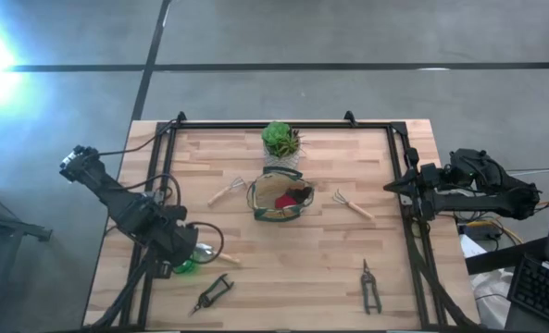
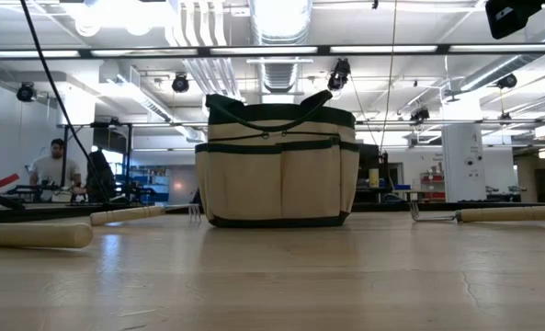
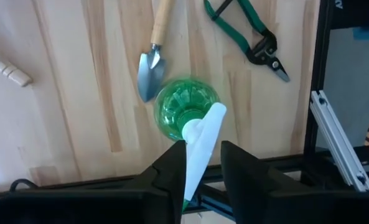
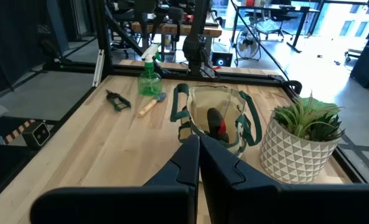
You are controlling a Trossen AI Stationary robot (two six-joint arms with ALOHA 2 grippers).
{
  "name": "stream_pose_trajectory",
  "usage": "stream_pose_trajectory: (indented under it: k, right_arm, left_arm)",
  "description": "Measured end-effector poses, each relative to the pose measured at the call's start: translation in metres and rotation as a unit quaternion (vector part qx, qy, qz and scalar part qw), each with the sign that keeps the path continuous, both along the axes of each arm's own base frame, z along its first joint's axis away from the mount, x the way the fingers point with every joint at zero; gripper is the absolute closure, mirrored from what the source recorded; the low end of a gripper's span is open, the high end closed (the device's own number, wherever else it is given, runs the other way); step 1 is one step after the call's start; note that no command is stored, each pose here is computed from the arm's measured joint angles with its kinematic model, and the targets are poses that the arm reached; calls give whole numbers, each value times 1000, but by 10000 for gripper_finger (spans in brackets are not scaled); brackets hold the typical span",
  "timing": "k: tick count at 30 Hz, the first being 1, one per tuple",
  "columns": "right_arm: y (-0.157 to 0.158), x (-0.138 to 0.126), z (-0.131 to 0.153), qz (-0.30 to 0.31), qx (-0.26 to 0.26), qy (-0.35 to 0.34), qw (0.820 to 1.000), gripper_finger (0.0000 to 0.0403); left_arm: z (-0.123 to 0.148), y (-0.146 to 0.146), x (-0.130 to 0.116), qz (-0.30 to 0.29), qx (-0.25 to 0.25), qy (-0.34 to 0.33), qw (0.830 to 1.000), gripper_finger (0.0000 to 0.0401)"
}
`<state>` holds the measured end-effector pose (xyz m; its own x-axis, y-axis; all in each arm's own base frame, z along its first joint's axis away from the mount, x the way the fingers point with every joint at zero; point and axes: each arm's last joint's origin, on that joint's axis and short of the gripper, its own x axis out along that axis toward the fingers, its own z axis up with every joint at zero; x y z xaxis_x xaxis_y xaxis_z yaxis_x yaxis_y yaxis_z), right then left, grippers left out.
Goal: Pick & Place Garden tools in Gardening bag
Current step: Put the green spray bottle into the gardening bag
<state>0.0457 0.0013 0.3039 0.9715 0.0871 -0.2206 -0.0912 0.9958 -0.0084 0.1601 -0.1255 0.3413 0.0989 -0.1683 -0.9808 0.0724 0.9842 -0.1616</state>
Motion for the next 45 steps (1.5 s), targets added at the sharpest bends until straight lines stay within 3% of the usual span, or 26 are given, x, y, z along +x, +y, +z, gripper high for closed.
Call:
stream_pose_trajectory:
  k: [13,20,25,31,34,39,45]
  right_arm:
    - [0,0,0,0,0,0,1000,394]
    - [0,0,0,0,0,0,1000,394]
    - [0,0,0,0,0,0,1000,394]
    - [0,0,0,0,0,0,1000,394]
    - [0,0,0,0,0,0,1000,394]
    - [0,0,0,0,0,0,1000,394]
    - [0,0,0,0,0,0,1000,394]
  left_arm:
    - [-2,-1,-7,17,8,30,999,307]
    - [-16,0,-8,20,28,53,998,307]
    - [-25,-1,-6,69,29,66,995,307]
    - [-22,-2,-10,90,-27,133,987,307]
    - [-14,0,-13,104,-28,143,984,307]
    - [-1,6,-15,131,-5,85,988,307]
    - [10,18,-29,185,-25,57,981,304]
